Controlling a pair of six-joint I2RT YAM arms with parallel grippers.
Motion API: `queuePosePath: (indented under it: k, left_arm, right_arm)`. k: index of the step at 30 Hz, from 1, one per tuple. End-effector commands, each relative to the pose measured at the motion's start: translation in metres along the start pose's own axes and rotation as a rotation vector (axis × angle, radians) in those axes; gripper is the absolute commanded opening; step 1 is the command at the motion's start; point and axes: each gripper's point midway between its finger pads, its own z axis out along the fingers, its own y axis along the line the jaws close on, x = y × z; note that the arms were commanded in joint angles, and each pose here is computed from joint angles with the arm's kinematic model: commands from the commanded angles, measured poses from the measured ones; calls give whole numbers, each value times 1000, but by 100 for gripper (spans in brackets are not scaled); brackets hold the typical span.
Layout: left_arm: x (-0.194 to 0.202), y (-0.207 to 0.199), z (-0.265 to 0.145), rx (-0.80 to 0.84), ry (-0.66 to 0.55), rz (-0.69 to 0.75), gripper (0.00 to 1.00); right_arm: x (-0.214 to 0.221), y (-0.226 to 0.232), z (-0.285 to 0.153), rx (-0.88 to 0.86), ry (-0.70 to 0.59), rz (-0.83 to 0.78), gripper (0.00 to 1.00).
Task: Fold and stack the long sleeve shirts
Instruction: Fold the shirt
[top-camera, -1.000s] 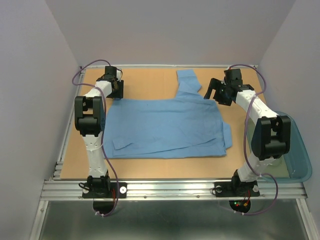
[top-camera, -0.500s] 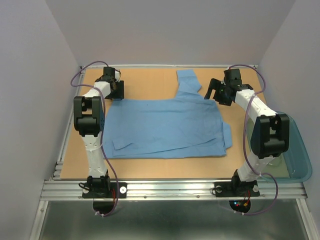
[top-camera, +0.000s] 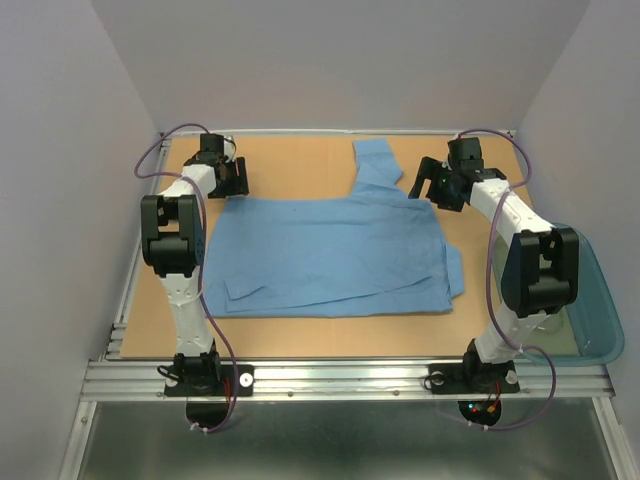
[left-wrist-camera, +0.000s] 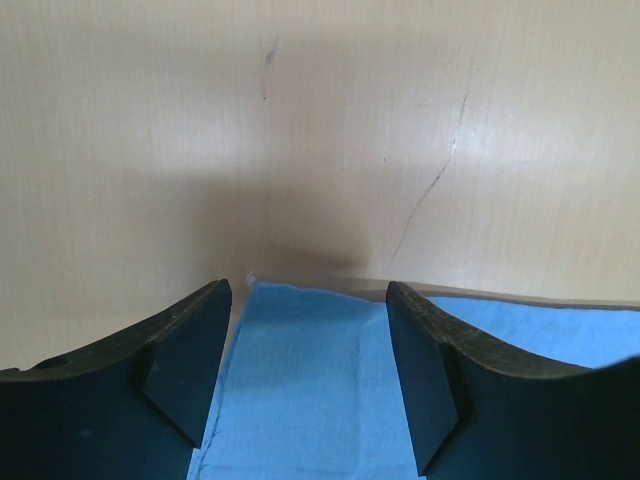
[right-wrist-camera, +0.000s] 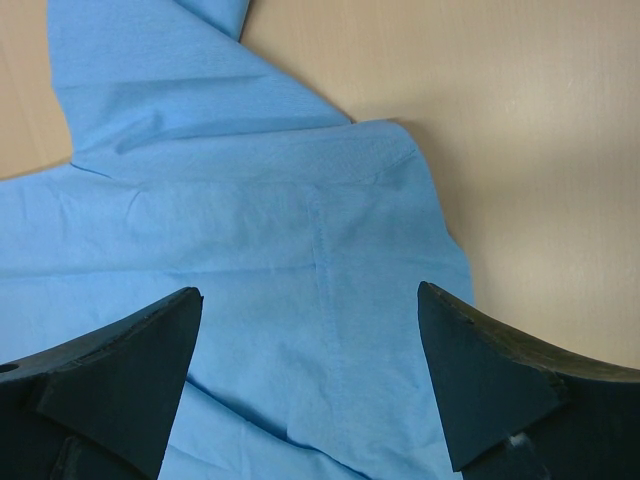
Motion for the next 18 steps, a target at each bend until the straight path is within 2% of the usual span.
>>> queuePosePath:
  k: [1, 7, 17, 18]
  left_arm:
    - [-9, 0, -14, -2, -38, -2, 74]
    - [5, 15, 0, -71, 0, 2, 71]
    - [27, 19, 8, -116, 66, 32, 60]
    - [27, 18, 8, -112, 67, 33, 56]
  right_arm:
    - [-25, 10, -19, -28, -86, -17, 93]
    - [-25, 10, -16, -33, -82, -13, 93]
    - [-30, 9, -14, -26, -98, -15, 93]
    - [-33, 10, -13, -27, -103, -18, 93]
